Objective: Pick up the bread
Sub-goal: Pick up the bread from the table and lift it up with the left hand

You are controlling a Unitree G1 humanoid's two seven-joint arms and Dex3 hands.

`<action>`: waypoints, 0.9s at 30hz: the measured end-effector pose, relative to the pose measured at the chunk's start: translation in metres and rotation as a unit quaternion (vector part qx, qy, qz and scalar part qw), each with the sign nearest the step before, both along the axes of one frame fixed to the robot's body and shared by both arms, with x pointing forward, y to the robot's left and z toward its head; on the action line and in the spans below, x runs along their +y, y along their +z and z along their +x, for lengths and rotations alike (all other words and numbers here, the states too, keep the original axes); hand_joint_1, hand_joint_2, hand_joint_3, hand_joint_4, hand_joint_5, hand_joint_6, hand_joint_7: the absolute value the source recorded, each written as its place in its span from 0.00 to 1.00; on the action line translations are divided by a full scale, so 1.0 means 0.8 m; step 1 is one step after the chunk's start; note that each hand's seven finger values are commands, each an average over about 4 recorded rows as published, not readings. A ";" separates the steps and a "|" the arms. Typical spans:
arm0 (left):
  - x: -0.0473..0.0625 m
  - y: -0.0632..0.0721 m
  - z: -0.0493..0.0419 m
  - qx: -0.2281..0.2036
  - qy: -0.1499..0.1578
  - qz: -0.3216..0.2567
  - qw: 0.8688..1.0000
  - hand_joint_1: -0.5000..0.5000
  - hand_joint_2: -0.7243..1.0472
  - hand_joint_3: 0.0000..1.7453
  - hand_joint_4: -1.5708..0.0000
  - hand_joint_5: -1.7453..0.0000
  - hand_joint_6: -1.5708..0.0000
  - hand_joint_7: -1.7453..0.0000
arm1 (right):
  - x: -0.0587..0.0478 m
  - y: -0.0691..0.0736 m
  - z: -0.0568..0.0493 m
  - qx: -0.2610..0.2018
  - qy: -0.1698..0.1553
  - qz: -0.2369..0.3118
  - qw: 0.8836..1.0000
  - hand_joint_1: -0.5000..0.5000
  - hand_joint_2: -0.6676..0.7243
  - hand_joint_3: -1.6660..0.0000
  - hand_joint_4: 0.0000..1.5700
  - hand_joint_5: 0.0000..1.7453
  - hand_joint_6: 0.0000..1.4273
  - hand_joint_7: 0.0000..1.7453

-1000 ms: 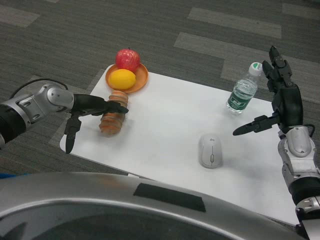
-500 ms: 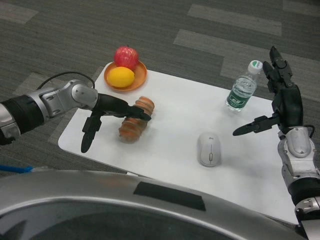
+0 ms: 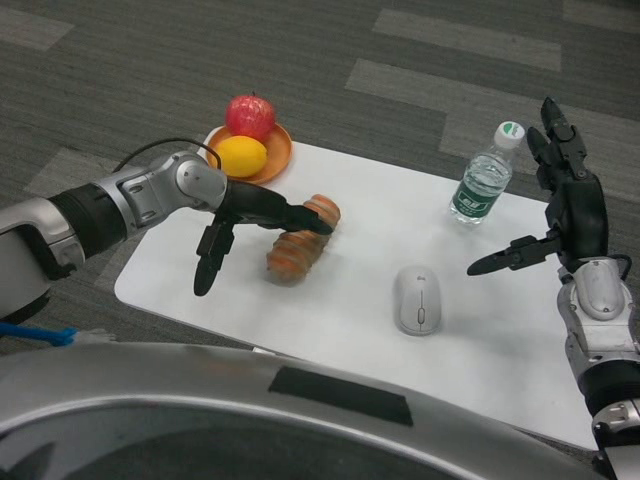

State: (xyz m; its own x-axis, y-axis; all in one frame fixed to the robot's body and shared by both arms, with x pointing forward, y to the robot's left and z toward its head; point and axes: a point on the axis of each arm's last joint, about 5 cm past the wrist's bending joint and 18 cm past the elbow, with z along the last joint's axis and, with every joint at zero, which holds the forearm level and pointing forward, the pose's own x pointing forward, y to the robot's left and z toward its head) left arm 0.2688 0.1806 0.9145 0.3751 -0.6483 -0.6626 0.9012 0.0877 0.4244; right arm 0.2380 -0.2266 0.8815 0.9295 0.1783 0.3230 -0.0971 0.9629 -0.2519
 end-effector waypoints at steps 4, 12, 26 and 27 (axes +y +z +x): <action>0.001 0.006 0.001 -0.009 -0.001 -0.006 1.000 0.69 0.49 0.05 1.00 0.90 1.00 0.92 | 0.001 0.000 0.000 0.000 0.000 0.001 1.000 0.08 0.64 1.00 0.00 0.11 0.00 0.00; 0.010 0.022 0.005 -0.032 0.012 -0.021 0.999 0.70 0.56 0.05 1.00 0.90 1.00 0.92 | 0.002 0.000 0.000 -0.001 -0.001 0.004 1.000 0.08 0.64 1.00 0.00 0.11 0.00 0.00; 0.027 0.056 0.010 -0.111 0.032 -0.033 0.993 0.64 0.34 0.04 1.00 0.88 1.00 0.91 | 0.003 -0.001 0.000 -0.001 0.002 0.007 1.000 0.08 0.64 1.00 0.00 0.11 0.00 0.00; 0.025 0.058 0.010 -0.115 0.031 -0.027 0.992 0.61 0.30 0.05 1.00 0.88 1.00 0.90 | 0.004 -0.001 0.000 -0.001 0.002 0.007 1.000 0.08 0.64 1.00 0.00 0.11 0.00 0.00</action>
State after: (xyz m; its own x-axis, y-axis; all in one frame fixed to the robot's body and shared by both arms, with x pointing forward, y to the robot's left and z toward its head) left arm 0.2765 0.2007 0.9605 0.5532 -0.6513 -0.5194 0.7729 0.1688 0.6116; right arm 0.2384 -0.2236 0.8808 0.9279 0.1777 0.3279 -0.1010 0.9661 -0.2378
